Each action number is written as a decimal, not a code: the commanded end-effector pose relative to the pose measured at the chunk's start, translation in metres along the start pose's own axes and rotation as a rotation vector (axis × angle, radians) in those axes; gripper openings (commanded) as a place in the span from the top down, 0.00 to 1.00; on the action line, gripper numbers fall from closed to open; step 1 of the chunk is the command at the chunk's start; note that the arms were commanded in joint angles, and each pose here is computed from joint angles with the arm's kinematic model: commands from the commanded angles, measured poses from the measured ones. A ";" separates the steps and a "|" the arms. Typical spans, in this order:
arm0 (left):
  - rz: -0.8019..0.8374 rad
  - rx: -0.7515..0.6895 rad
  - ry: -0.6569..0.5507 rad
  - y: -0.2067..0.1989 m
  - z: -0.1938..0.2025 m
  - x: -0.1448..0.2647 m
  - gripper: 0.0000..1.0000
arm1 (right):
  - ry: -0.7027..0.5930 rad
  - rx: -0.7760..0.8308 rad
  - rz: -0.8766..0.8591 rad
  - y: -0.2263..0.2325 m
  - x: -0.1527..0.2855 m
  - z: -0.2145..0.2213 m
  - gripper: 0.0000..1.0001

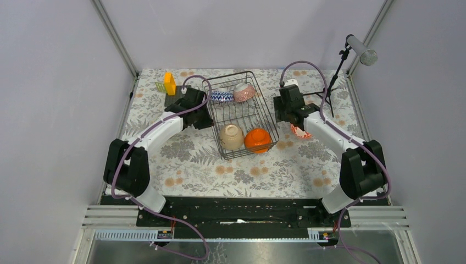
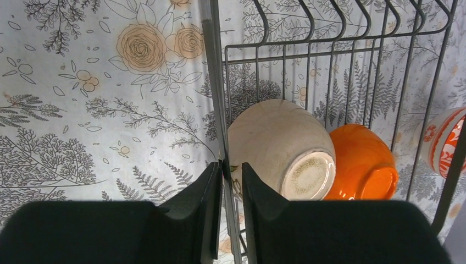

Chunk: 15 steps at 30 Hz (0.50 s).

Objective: Unload the bowls from the dish rack

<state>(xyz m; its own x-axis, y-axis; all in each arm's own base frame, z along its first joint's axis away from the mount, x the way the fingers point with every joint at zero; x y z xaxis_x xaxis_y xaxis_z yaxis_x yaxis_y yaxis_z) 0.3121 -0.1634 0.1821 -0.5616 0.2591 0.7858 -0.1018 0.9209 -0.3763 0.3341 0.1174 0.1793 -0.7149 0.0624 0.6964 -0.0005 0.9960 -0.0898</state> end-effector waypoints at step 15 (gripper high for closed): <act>0.045 -0.160 -0.013 -0.008 0.011 0.006 1.00 | -0.141 -0.321 -0.544 0.062 0.058 -0.093 0.07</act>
<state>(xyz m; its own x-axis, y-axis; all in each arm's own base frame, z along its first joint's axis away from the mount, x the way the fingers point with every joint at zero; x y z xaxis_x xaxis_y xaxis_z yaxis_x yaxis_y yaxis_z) 0.3111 -0.1665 0.1778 -0.5690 0.2346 0.7882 -0.0599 0.9441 -0.3242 0.3521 0.1594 0.2555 -0.7797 -0.2583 0.5704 -0.1319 0.9583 0.2536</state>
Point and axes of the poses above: each gripper's point midway between its finger pads, its own x axis back along the fingers, its own y axis along the line the jaws close on, z = x × y, the point moved 8 cm from there along x, back along the fingers, and after that the axes turned 5 degrees about -x, right-handed, at the moved point
